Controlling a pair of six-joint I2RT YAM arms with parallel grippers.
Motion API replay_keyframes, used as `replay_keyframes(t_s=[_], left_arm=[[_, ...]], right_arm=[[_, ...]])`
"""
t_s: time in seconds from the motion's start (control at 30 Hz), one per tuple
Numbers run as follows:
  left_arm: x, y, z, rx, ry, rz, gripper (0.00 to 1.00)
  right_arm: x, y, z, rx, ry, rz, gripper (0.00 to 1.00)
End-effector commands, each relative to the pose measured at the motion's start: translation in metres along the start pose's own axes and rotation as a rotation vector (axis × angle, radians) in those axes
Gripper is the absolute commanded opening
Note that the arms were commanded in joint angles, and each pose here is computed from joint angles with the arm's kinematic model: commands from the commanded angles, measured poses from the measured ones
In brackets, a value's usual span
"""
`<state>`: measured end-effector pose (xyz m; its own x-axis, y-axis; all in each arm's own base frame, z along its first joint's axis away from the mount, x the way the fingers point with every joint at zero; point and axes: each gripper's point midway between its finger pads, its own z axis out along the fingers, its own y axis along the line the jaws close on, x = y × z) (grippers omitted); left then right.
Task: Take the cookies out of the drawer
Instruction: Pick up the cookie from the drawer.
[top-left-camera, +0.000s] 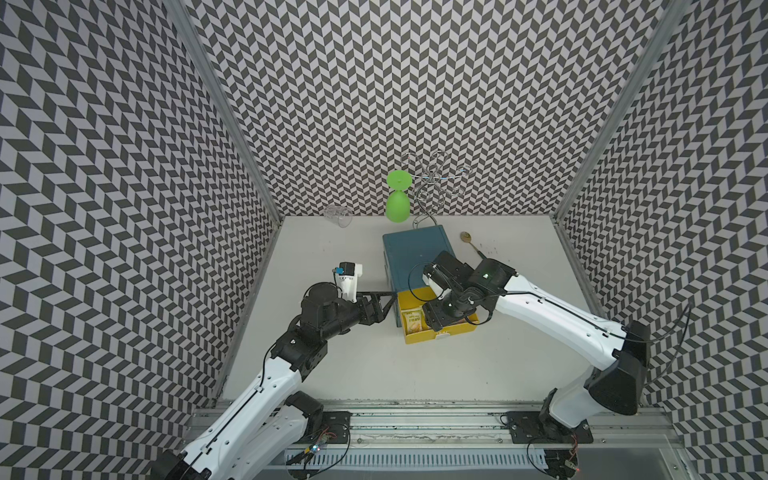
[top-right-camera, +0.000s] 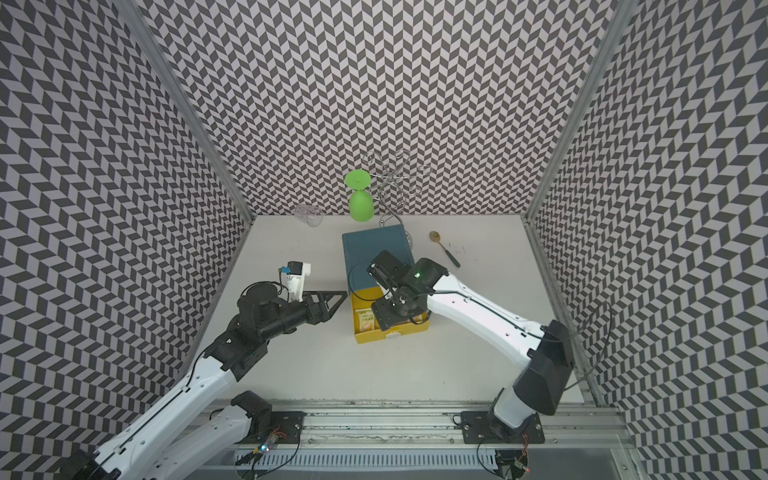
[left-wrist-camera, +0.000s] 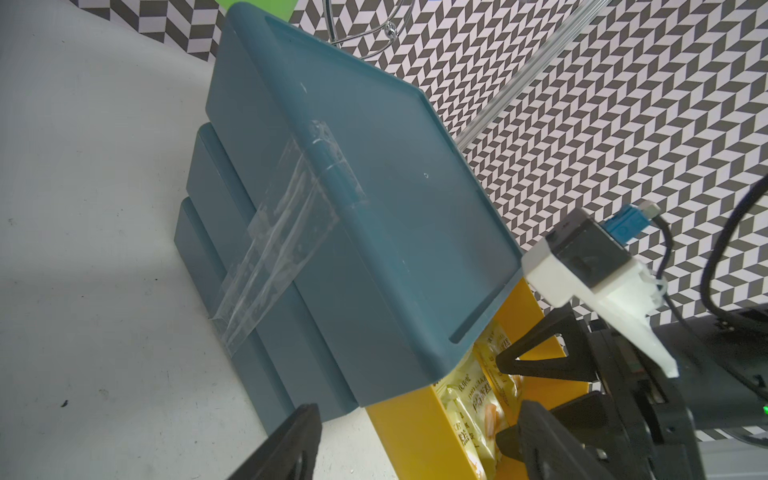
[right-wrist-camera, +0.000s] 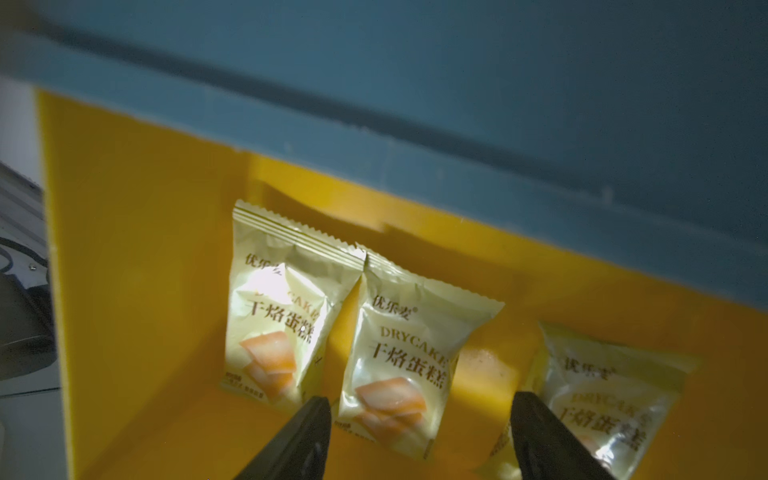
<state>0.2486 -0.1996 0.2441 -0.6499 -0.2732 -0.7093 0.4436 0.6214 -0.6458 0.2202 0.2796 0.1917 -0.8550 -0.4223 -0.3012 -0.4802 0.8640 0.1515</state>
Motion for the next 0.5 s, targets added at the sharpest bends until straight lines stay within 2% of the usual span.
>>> replay_keyframes(t_s=[0.0, 0.47], left_arm=[[-0.002, -0.005, -0.003, 0.023, -0.016, 0.026, 0.79], [-0.003, -0.002, -0.002, 0.01, -0.017, 0.019, 0.79]], right_arm=[[-0.005, 0.004, 0.009, -0.005, -0.02, 0.005, 0.73], [0.008, -0.011, 0.032, 0.066, 0.03, -0.011, 0.73]])
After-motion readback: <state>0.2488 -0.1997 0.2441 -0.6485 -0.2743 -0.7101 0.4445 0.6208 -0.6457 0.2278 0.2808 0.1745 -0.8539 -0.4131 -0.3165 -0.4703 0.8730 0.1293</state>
